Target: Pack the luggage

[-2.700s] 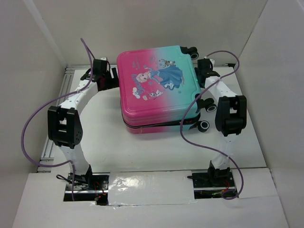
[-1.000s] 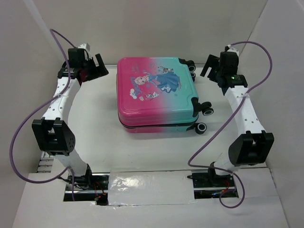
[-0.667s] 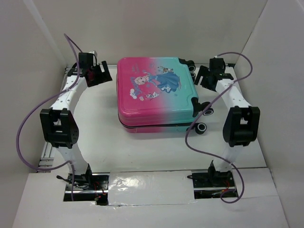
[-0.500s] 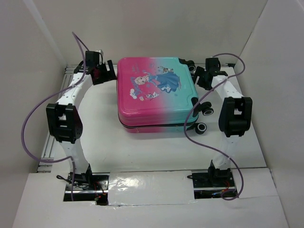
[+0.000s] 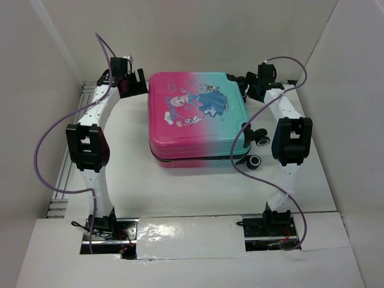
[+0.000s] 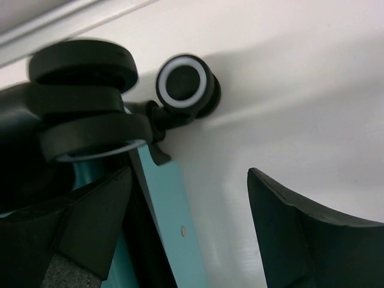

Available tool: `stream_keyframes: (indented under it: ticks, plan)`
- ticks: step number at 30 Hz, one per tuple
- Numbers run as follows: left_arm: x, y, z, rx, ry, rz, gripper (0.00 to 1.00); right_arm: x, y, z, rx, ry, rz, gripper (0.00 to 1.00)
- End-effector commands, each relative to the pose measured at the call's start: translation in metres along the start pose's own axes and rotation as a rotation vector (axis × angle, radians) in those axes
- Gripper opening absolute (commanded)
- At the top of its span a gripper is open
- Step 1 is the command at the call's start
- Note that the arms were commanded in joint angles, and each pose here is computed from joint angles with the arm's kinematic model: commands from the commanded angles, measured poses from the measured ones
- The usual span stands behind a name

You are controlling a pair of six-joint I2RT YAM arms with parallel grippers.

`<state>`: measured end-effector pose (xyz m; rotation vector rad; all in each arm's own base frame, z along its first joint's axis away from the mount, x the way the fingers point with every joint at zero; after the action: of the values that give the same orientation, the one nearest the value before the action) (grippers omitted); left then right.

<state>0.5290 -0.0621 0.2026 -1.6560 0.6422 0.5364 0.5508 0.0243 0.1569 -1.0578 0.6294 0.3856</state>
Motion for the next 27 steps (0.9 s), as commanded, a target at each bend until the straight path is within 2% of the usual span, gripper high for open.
stream_keyframes:
  ticks: [1, 8, 11, 18, 21, 27]
  plan:
    - [-0.016, -0.022, -0.083, 0.060, 0.250, -0.074, 0.92, -0.040, -0.015, 0.091, 0.014, -0.325, -0.049, 0.85]
    - [-0.022, -0.030, -0.106, 0.037, 0.324, -0.096, 0.92, -0.070, -0.017, 0.131, 0.086, -0.521, -0.035, 0.85]
    - [-0.022, -0.029, -0.102, 0.024, 0.294, -0.098, 0.92, -0.065, -0.027, 0.118, 0.195, -0.444, -0.052, 0.85]
    - [-0.023, -0.019, -0.097, -0.001, 0.297, -0.084, 0.92, -0.058, -0.037, 0.105, 0.466, -0.518, -0.020, 0.88]
    - [-0.023, -0.020, -0.093, -0.006, 0.299, -0.084, 0.92, -0.052, -0.034, 0.107, 0.545, -0.534, 0.006, 0.90]
    - [-0.023, -0.020, -0.093, -0.006, 0.299, -0.084, 0.92, -0.028, -0.029, 0.100, 0.608, -0.435, 0.007, 0.93]
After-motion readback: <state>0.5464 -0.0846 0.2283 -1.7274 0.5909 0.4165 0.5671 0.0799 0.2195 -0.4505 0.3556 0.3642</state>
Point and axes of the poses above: each gripper's point midway between its finger pads, its own x axis out along the fingers, its own z axis along the line the jaws close on, y = z × x, the point moved 3 cm from there along -x, back along the fingers, and after that the axes turned 7 degrees about x, right-handed, at the moved point
